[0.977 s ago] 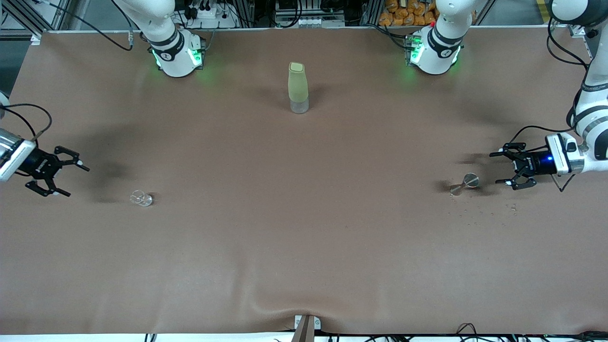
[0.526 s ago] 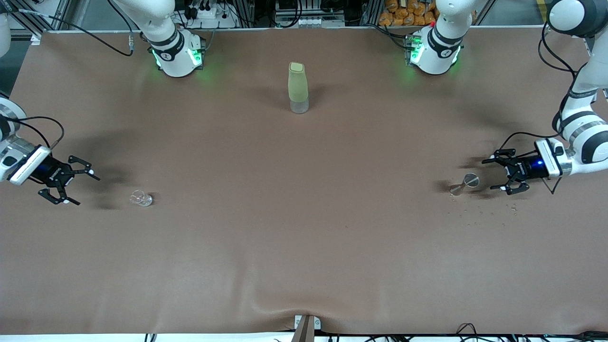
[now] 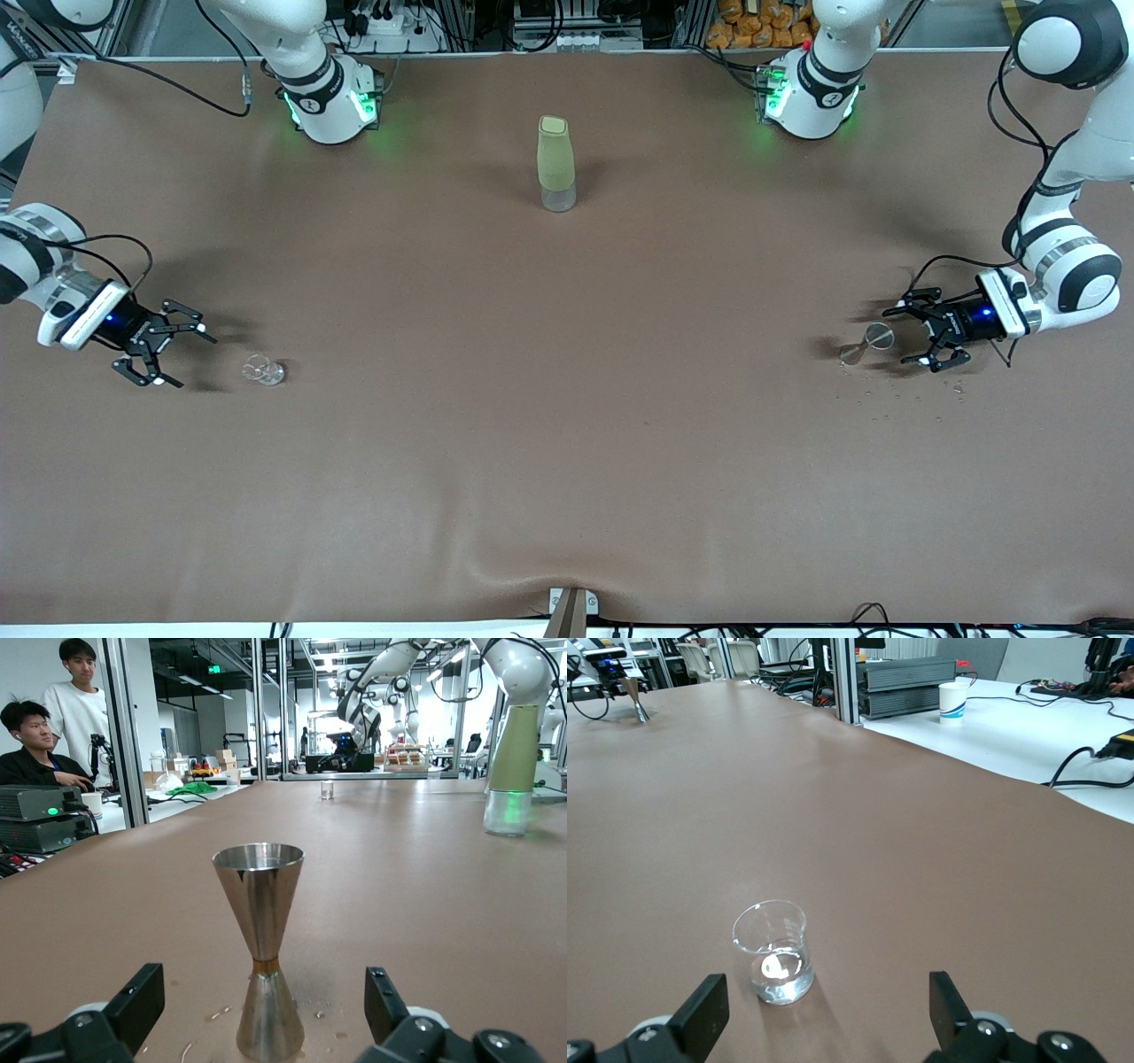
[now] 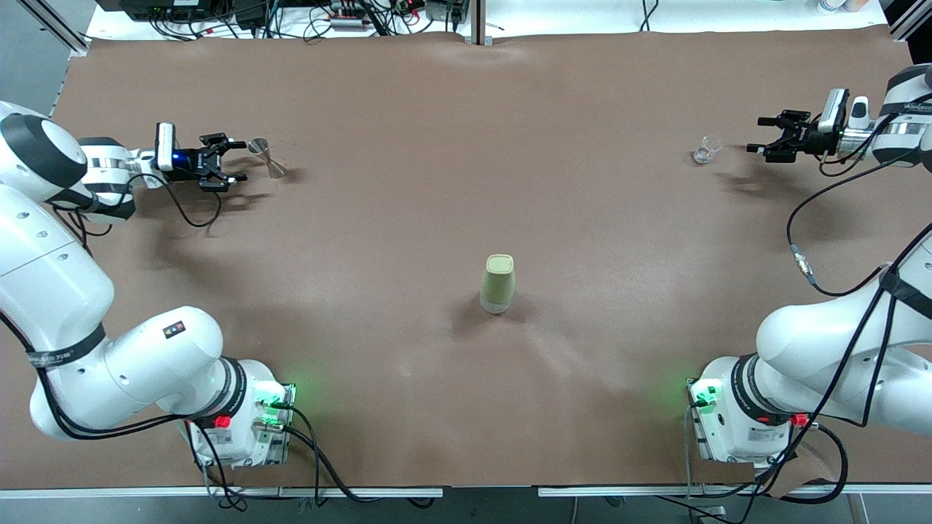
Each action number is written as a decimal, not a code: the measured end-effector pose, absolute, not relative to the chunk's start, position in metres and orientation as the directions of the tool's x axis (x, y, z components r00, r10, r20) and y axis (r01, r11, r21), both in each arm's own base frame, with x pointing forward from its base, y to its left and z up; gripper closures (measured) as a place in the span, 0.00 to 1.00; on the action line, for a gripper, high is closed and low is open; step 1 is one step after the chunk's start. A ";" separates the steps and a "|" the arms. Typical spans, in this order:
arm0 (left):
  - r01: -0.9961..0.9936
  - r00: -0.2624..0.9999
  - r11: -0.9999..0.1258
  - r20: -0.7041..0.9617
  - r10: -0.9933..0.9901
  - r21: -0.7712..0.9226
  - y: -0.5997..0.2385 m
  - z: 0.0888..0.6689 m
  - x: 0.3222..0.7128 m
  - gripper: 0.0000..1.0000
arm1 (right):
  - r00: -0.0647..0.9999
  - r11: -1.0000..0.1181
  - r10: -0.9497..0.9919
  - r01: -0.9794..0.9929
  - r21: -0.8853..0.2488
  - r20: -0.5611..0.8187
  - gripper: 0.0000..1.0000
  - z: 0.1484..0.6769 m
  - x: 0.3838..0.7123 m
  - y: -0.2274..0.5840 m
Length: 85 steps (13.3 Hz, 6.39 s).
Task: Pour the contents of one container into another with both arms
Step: 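Lower the left gripper around the jigger while the right gripper surrounds the beaker, then close the left gripper on the jigger while the right gripper grips the beaker, then lift the jigger with the left gripper while the right gripper lifts the beaker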
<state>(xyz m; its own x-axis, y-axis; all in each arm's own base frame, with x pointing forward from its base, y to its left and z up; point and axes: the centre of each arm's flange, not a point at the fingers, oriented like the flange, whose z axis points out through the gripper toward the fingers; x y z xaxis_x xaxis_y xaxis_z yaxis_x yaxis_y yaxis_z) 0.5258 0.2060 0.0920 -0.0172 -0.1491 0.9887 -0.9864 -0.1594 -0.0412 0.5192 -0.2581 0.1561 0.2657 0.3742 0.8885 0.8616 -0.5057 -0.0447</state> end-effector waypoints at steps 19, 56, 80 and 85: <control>-0.982 0.005 -0.186 0.994 -0.113 -0.016 0.164 0.069 0.537 0.29 | 0.179 -0.492 0.319 0.871 0.001 0.931 0.00 0.114 0.524 -0.224; -0.990 0.035 -0.143 0.992 -0.118 0.017 -0.148 0.233 0.612 0.79 | 0.113 -0.527 0.166 0.850 -0.008 0.980 0.00 0.053 0.551 -0.159; -0.951 0.099 -0.295 0.995 -0.016 0.090 -0.344 0.182 0.529 0.79 | 0.041 -0.428 0.117 0.904 0.013 0.992 0.88 0.060 0.595 -0.111; -0.933 0.135 -0.339 0.991 -0.018 0.121 -0.368 0.177 0.526 0.79 | 0.065 -0.331 0.079 0.943 -0.035 0.995 0.88 0.114 0.659 -0.045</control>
<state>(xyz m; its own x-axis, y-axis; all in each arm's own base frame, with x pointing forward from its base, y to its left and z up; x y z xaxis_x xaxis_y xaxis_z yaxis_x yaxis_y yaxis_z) 0.5260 -0.3676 0.1773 0.1349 -0.0183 0.9907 -0.9331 -0.3387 0.1208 0.6594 -0.0451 0.1145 0.0647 0.0792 0.9948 0.9429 -0.3312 -0.0350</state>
